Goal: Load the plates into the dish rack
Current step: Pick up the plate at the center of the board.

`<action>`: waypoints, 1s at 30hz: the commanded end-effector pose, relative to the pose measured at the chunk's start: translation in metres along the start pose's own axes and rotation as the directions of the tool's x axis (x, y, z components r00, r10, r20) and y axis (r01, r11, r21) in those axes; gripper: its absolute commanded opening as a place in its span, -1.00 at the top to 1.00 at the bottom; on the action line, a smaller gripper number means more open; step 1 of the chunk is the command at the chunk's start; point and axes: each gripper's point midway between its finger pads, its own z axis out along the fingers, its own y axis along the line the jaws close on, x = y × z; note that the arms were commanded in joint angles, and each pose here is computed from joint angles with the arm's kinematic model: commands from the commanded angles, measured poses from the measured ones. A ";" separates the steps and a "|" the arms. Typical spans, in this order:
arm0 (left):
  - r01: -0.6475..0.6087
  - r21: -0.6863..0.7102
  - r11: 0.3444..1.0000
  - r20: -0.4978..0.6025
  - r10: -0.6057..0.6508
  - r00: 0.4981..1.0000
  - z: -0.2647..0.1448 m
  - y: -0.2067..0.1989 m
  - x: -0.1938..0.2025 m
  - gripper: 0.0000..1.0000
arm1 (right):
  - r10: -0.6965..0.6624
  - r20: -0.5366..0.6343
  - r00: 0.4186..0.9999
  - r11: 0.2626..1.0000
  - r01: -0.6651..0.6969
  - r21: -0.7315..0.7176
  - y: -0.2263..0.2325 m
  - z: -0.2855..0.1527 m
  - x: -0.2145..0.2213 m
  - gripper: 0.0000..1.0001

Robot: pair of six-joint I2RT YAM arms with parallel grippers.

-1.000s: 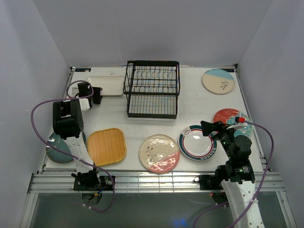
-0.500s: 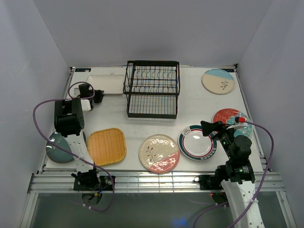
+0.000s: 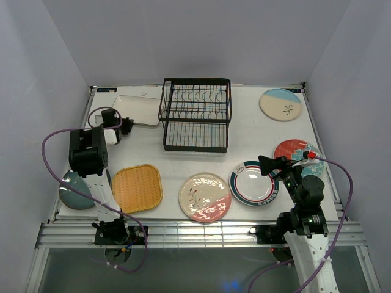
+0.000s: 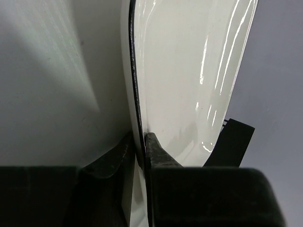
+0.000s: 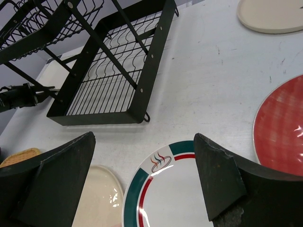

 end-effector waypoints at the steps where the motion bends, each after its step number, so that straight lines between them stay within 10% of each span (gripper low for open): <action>1: -0.065 -0.159 0.985 0.041 0.072 0.997 -0.014 0.031 -0.011 1.00 | -0.010 0.034 0.999 1.000 0.011 -0.012 0.005 -0.003 -0.011 -0.80; 30: -0.534 -0.388 0.751 -0.064 0.556 0.829 -0.044 -0.046 -0.107 1.00 | -0.015 0.042 0.999 1.000 0.016 -0.018 0.008 -0.006 -0.015 -0.80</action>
